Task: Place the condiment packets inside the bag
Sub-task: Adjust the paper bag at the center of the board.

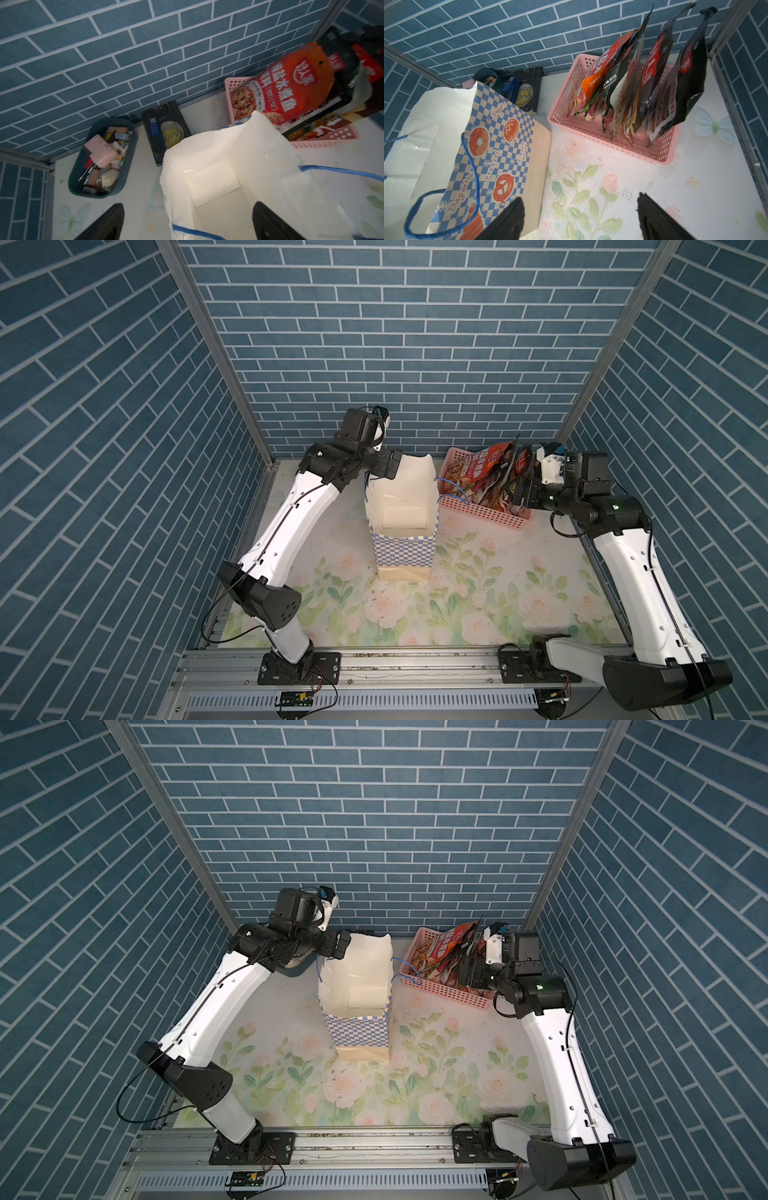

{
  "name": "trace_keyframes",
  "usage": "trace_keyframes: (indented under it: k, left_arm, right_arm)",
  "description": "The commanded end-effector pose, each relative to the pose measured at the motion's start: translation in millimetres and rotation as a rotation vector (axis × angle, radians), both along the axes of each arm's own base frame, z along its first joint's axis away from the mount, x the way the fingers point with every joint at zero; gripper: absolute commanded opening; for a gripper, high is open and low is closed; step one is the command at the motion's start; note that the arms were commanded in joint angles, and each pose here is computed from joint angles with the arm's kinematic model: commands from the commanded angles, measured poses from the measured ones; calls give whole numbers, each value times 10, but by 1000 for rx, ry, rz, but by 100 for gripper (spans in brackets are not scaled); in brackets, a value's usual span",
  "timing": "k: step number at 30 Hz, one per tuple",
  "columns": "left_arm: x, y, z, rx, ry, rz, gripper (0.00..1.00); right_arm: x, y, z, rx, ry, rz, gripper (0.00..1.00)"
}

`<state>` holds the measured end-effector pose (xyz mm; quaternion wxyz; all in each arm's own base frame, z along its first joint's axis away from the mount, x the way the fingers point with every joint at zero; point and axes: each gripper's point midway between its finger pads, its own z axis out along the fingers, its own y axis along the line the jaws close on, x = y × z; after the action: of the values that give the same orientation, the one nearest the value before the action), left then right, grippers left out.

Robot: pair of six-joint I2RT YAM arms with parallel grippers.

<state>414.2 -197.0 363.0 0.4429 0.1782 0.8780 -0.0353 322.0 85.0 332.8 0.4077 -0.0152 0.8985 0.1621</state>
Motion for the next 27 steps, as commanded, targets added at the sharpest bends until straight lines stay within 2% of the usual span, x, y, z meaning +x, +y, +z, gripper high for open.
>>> trace_keyframes:
  k: [1,5,8,11,13,15,19,23,25,27]
  left_arm:
    - [-49,317,-39,109,8,126,100]
    - [-108,376,-78,66,23,161,97]
    - [-178,373,-29,-36,18,151,88]
    - [-219,401,-47,-150,34,127,84]
    - [-215,454,-84,-227,59,113,84]
    - [-194,500,-49,-296,59,90,90]
    - [-111,584,160,-367,-3,64,92]
    - [-59,502,273,-443,-13,5,88]
    - [-81,419,241,-480,5,-32,83]
    - [-111,393,156,-490,28,-41,78]
  right_arm:
    - [-79,71,-3,42,7,5,87]
    - [-261,161,-102,44,31,36,87]
    - [-386,267,-125,66,27,91,87]
    - [-538,542,-73,137,8,209,87]
    - [-639,758,-13,192,0,283,87]
    - [-713,950,91,229,-25,344,87]
    - [-934,1332,235,280,-64,469,87]
    - [-943,1578,118,327,-13,451,86]
    - [-855,1682,-38,319,49,386,84]
    - [-809,1831,-78,318,68,386,84]
